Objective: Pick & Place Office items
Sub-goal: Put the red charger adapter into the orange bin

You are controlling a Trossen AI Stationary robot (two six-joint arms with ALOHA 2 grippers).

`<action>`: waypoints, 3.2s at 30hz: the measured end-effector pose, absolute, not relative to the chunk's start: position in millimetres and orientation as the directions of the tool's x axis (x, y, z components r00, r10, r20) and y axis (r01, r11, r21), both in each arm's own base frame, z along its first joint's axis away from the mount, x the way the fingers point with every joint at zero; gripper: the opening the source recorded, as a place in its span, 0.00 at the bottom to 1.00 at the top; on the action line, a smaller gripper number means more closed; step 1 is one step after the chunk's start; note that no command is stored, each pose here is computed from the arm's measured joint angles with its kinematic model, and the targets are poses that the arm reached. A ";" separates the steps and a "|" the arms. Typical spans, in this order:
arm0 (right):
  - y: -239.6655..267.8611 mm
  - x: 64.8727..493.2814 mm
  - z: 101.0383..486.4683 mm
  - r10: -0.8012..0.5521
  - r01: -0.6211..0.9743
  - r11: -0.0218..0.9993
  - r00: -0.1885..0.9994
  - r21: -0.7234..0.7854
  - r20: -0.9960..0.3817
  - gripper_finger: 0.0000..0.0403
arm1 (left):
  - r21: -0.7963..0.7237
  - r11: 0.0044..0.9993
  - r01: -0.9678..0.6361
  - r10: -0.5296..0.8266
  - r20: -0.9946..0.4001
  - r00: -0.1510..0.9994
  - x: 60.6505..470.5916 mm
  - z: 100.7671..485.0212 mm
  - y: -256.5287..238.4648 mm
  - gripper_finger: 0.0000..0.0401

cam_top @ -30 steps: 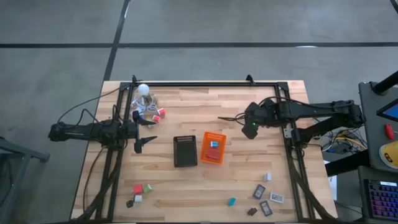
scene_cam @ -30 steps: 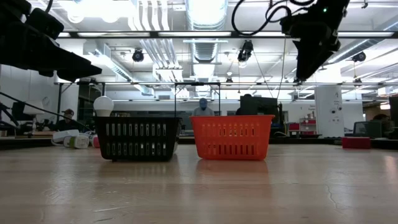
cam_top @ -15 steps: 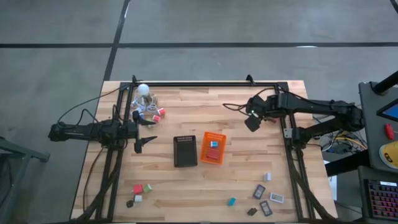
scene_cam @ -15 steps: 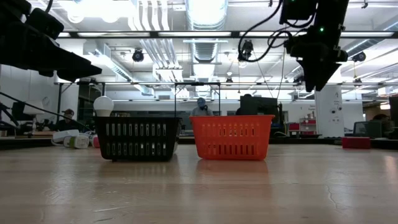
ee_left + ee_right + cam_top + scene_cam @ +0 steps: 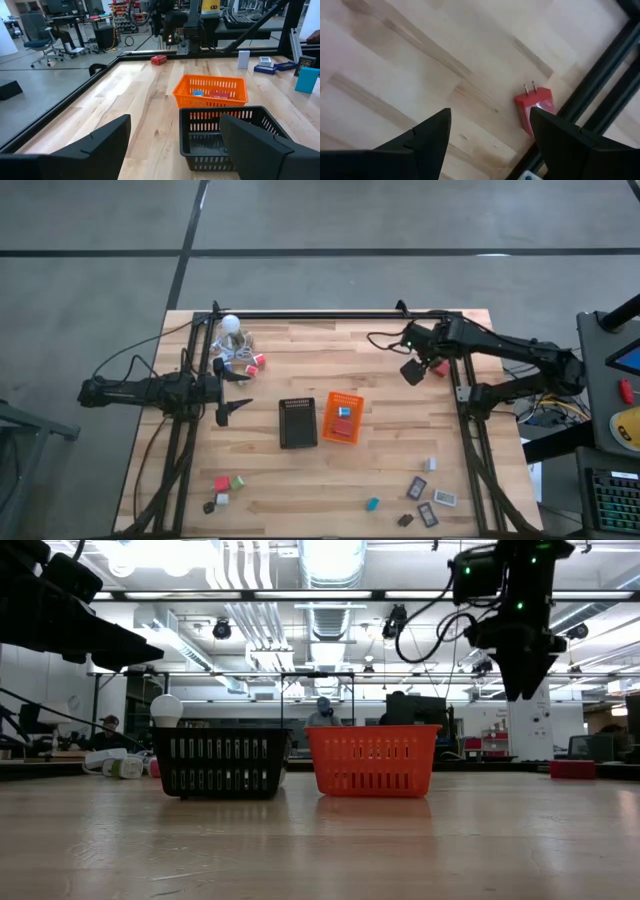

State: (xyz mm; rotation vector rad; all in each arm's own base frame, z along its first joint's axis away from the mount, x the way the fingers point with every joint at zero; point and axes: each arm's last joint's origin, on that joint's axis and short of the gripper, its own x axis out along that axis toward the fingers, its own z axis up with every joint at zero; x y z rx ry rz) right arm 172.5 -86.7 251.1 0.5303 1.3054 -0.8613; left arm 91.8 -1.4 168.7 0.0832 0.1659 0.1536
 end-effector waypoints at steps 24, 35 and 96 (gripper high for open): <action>-129.1 120.7 214.7 -0.121 0.831 0.554 0.012 -0.058 -0.993 0.66 | 0.095 0.985 -0.145 0.159 -0.159 0.974 91.8 168.6 -1.4 0.77; -138.3 105.2 208.1 -0.109 0.871 0.486 -0.019 -0.070 -0.994 0.66 | 0.095 0.985 -0.145 0.159 -0.158 0.975 91.8 168.7 -1.4 0.77; -169.9 125.5 135.4 0.122 0.858 0.486 -0.258 -0.169 -0.958 0.66 | 0.095 0.985 -0.146 0.159 -0.158 0.974 91.8 168.6 -1.4 0.77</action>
